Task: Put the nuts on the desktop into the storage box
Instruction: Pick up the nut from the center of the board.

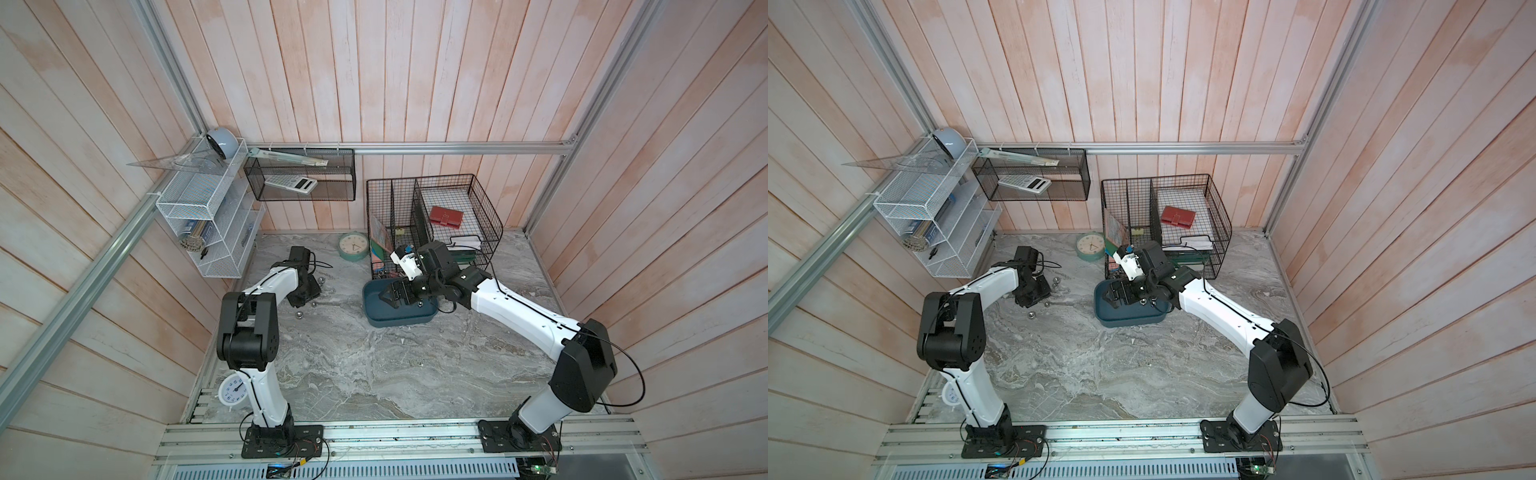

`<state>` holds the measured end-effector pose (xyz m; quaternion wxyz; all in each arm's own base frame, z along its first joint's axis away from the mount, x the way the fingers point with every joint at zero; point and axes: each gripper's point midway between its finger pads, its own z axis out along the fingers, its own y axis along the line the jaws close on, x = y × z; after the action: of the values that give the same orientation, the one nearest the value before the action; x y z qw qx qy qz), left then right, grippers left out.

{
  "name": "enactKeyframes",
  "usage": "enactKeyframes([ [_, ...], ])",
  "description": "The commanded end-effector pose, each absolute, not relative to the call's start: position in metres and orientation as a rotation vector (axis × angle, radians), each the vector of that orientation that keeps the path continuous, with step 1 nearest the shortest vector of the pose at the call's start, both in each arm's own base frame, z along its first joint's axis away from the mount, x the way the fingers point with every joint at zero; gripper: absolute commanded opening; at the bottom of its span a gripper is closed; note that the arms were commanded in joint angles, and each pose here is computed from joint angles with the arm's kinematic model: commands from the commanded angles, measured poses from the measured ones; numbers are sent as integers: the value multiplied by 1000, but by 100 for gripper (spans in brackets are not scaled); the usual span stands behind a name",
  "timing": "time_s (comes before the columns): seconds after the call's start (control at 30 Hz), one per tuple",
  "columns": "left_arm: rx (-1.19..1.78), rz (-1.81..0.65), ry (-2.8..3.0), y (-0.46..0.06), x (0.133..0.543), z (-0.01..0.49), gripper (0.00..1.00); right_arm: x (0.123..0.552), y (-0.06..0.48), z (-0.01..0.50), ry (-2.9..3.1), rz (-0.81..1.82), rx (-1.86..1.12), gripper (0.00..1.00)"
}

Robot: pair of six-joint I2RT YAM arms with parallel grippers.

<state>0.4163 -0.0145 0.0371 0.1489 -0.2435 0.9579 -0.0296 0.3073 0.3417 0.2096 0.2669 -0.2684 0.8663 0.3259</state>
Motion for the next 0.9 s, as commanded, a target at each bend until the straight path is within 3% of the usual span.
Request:
enactKeyframes([
  [0.0,-637,-96,2778,-22,421,34,39,309,343,207,2354,868,-716,98],
  [0.33,-592,-90,2826,-30,417,20,36,308,340,207,2367,859,-700,98],
  [0.57,-588,-87,2846,-32,411,13,26,308,339,207,2372,855,-696,98],
  [0.63,-589,-88,2845,-33,409,14,18,309,339,207,2371,851,-692,98],
  [0.87,-587,-96,2837,-34,405,18,18,308,340,206,2379,857,-684,98],
])
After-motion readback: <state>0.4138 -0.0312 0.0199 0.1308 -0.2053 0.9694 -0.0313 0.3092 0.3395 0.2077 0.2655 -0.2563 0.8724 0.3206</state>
